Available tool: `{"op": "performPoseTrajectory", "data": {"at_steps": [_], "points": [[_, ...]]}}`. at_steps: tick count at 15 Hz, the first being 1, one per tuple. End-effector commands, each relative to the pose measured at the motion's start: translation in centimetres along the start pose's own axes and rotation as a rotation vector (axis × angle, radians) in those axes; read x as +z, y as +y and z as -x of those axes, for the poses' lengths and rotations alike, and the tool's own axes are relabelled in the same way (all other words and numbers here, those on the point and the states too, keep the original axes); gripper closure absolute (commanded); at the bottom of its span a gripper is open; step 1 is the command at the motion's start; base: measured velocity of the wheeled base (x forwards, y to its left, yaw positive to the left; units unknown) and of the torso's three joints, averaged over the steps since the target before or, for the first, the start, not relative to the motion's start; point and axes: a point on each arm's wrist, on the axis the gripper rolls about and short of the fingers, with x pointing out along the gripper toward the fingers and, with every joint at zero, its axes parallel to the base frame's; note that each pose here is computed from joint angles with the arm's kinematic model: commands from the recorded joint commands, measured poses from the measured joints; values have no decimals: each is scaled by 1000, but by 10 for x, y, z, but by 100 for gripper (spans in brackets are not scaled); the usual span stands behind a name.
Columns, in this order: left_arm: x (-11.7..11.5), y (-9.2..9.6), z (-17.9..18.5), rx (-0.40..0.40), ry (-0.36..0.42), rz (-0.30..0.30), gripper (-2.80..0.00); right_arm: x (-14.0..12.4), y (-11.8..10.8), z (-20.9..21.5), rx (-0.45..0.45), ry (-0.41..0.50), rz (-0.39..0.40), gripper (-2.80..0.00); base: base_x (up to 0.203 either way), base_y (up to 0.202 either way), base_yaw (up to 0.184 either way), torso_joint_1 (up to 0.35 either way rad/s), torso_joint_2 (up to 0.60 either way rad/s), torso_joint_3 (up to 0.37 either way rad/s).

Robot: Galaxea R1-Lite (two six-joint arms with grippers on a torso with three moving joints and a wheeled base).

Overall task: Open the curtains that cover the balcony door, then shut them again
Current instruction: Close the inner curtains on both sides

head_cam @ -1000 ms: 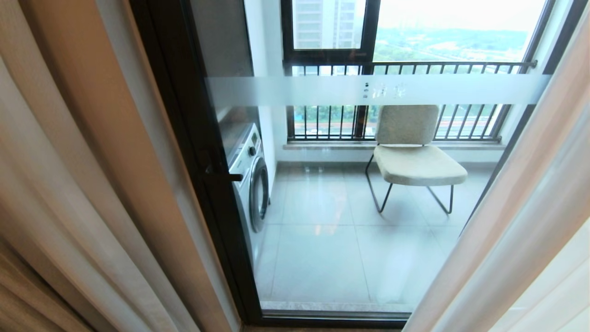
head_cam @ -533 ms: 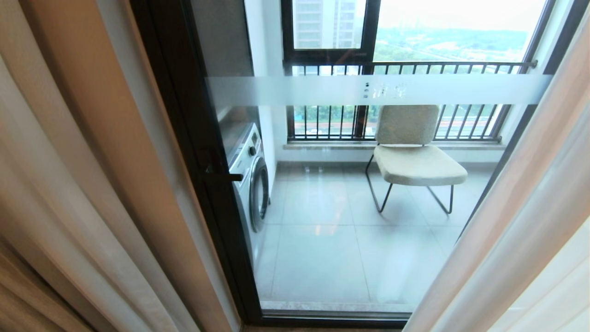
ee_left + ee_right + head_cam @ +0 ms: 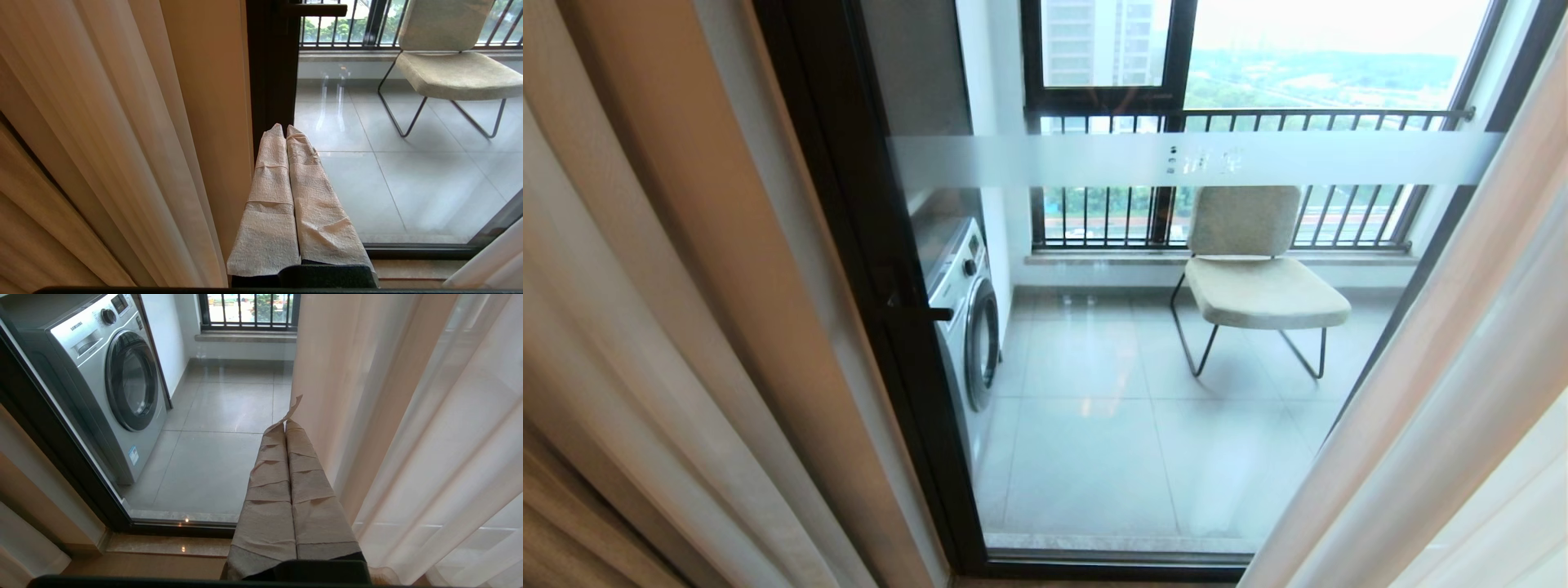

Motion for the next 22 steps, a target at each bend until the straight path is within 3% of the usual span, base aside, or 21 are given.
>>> {"op": "performPoseTrajectory", "data": {"at_steps": [1,5,11,17,20,22], "points": [[0,0,0,0,0,-4,0,0,0,0,1,0,1,0,0,0,0,0,0,0],[7,0,1,24,-49,-3,0,0,0,0,1,0,1,0,0,0,0,0,0,0],[52,0,19,35,-204,6,0,0,0,0,1,0,1,0,0,0,0,0,0,0],[111,1,-4,58,-49,6,0,0,0,0,1,0,1,0,0,0,0,0,0,0],[149,3,-40,131,-6,4,0,0,0,0,1,0,1,0,0,0,0,0,0,0],[171,6,-64,232,-4,0,0,0,0,0,1,0,1,0,0,0,0,0,0,0]]}}
